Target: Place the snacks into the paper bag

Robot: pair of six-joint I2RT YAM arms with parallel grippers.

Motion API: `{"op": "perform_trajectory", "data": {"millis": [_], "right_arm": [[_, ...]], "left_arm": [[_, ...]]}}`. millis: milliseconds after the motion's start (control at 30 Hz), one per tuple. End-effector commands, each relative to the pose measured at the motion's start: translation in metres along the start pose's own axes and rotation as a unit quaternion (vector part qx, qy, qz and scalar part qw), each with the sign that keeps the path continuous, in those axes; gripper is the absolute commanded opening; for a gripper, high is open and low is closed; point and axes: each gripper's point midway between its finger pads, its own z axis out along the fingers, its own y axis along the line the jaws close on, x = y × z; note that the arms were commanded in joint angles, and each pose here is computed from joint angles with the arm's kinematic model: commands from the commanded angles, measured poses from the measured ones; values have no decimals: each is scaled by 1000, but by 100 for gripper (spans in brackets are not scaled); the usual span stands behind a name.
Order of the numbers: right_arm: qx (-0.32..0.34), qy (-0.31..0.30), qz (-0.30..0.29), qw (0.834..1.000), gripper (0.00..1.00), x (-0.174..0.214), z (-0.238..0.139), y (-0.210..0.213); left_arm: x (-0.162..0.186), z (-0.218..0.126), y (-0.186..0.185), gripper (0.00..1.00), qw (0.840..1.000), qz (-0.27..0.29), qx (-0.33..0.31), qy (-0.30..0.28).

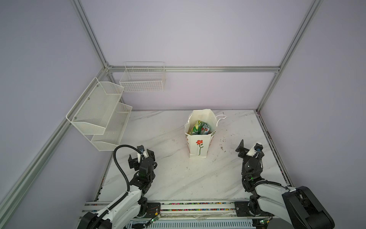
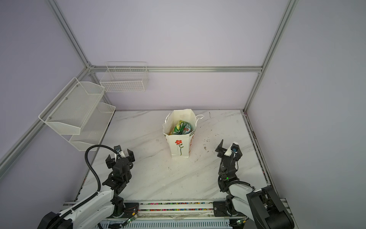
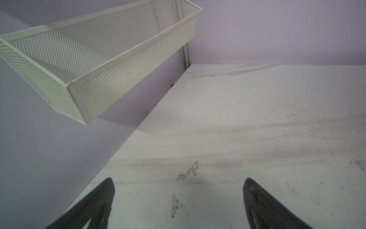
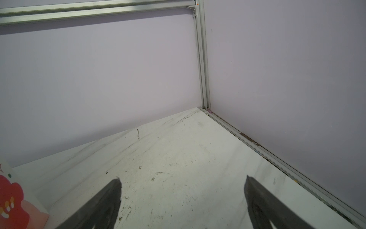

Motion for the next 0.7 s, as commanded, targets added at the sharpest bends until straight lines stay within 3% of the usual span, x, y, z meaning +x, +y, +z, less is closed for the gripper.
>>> {"op": "perform_trajectory", "data": {"millis": [0,667], "right_arm": [[-7,-37,28,999,97,-22,5,6],[2,-37,33,999,97,-18,18,2]], "left_arm": [[-14,3,-1,100,999,-33,3,-27],[-12,17,-3,99,1000,-27,-3,-1]]}}
